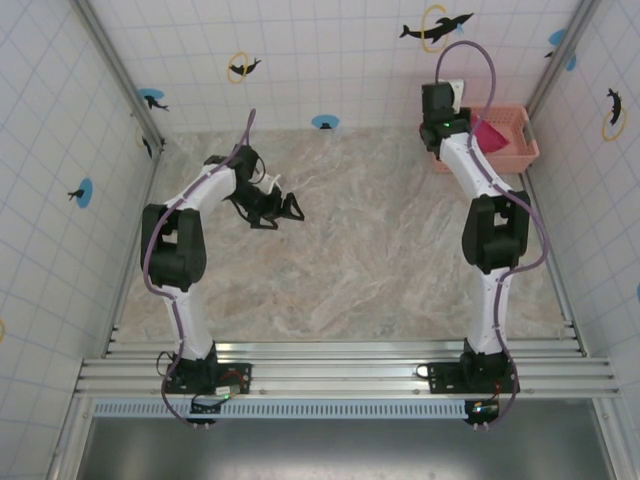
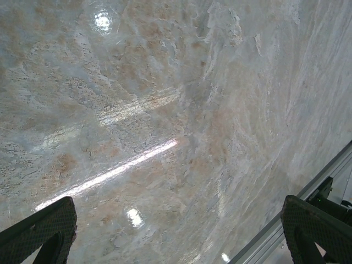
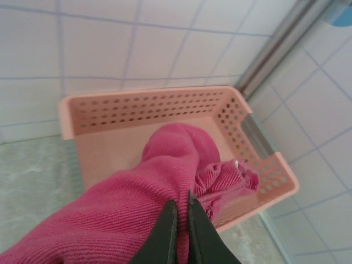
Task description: Roll up the long pants
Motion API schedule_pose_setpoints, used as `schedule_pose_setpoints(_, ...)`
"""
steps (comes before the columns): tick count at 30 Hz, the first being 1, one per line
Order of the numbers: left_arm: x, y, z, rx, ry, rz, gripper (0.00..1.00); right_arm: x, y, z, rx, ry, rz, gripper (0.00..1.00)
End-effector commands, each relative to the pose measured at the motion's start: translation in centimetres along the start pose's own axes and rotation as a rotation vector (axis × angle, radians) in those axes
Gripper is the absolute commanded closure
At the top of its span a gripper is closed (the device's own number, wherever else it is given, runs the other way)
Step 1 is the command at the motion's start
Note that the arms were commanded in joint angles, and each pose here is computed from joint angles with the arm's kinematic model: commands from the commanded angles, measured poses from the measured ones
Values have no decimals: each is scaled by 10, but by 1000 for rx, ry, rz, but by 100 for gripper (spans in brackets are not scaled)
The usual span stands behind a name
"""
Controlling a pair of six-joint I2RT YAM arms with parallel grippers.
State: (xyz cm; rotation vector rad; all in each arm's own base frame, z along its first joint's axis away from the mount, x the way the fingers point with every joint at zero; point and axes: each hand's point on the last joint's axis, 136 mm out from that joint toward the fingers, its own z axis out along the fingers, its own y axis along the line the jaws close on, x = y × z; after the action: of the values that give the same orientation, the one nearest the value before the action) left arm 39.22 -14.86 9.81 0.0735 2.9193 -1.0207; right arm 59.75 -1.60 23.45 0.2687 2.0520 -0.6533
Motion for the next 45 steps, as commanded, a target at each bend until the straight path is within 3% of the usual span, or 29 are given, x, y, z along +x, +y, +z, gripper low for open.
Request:
schedule_pose_setpoints(1,-4,-7,-11,22,-8,10,3,-89,-74,-50,144,-255,237,100)
schedule_pose_setpoints(6,-7,-7,-10,25,-6,9,3,-76,-79,-38,227,-257,229,100)
schedule_pose_setpoints(12,-6,-5,-7,15,10,-2,3,-59,-48,-16,310,-261,128,100)
schedule_pose_setpoints(20,-5,-6,-10,16,14,-10,2,-15,0,48,336,-119,11,100)
schedule_pose_setpoints(25,-5,-7,-15,3,18,3,2,12,-25,72,358,15,93,100)
schedule_pose_setpoints(31,-4,-5,-13,8,31,4,3,21,-55,78,412,48,119,100)
schedule_pose_setpoints(38,-8,-3,-10,13,30,4,2,52,-62,99,315,174,160,100)
schedule_pose_setpoints(39,-8,-3,-9,14,28,6,2,58,-61,100,297,199,164,92)
schedule_pose_setpoints(41,-8,-3,-10,14,22,9,3,69,-55,102,243,243,170,52)
schedule_pose_setpoints(42,-8,-4,-10,14,20,14,2,72,-54,101,226,262,173,40)
schedule_pose_setpoints(43,-8,-4,-12,12,16,19,2,74,-51,99,201,276,172,30)
schedule_pose_setpoints(45,-8,-6,-16,5,3,38,2,72,-49,92,165,289,176,18)
